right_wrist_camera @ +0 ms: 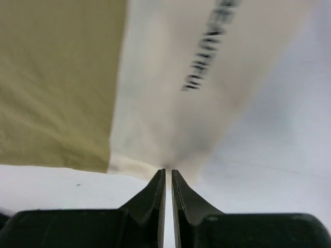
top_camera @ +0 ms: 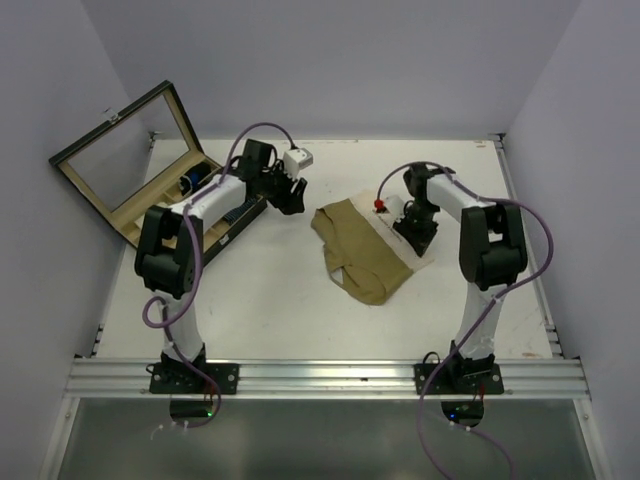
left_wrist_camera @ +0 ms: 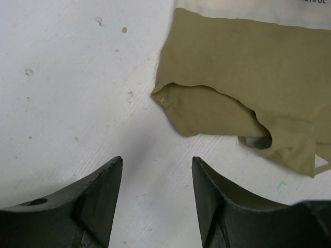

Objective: Roll the underwear
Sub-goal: Flatten the underwear

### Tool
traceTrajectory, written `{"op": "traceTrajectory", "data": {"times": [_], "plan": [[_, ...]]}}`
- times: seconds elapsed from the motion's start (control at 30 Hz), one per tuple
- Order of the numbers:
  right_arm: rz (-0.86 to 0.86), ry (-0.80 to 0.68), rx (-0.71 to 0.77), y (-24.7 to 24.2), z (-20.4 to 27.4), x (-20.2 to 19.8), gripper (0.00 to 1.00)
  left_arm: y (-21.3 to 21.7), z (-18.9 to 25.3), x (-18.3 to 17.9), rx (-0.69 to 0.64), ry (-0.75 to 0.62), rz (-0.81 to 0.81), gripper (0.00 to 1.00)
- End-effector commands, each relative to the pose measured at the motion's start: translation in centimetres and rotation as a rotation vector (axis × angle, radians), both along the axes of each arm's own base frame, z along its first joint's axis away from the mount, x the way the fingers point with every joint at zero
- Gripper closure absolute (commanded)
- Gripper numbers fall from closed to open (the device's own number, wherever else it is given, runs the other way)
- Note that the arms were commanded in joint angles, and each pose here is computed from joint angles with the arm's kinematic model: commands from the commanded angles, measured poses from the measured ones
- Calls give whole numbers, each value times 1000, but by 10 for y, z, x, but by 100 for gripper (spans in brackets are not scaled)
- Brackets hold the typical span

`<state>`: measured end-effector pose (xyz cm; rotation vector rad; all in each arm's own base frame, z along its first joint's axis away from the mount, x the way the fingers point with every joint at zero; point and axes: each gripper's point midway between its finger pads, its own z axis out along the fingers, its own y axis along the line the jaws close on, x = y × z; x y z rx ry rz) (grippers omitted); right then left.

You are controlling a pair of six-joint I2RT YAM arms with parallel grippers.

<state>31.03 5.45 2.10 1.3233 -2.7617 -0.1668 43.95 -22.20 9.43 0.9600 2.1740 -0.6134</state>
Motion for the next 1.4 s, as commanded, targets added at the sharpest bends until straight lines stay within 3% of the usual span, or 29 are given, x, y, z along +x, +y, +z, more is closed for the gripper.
{"op": "traceTrajectory", "data": {"times": [0.0,0.13,0.23,0.33,0.5,0.6,1.0,1.37], "plan": [[-2,-351,-13,-1,63,70,86,-21,8,6,-1,-53,-37,41],[-241,-392,12,-7,93,79,83,-42,-2,24,6,-44,-4,40],[-457,-141,97,1,75,41,80,-51,-9,40,-1,-18,82,42],[-629,18,124,2,56,7,80,-54,-16,49,4,-18,140,47],[-798,105,147,7,41,-22,76,-51,-35,42,36,24,162,53],[-847,132,143,10,31,-28,61,-46,-36,40,50,9,179,54],[-976,234,131,16,3,-22,62,-39,-44,22,54,35,175,53],[-1024,236,113,15,-3,-16,62,-34,-40,15,63,17,179,53]]}}
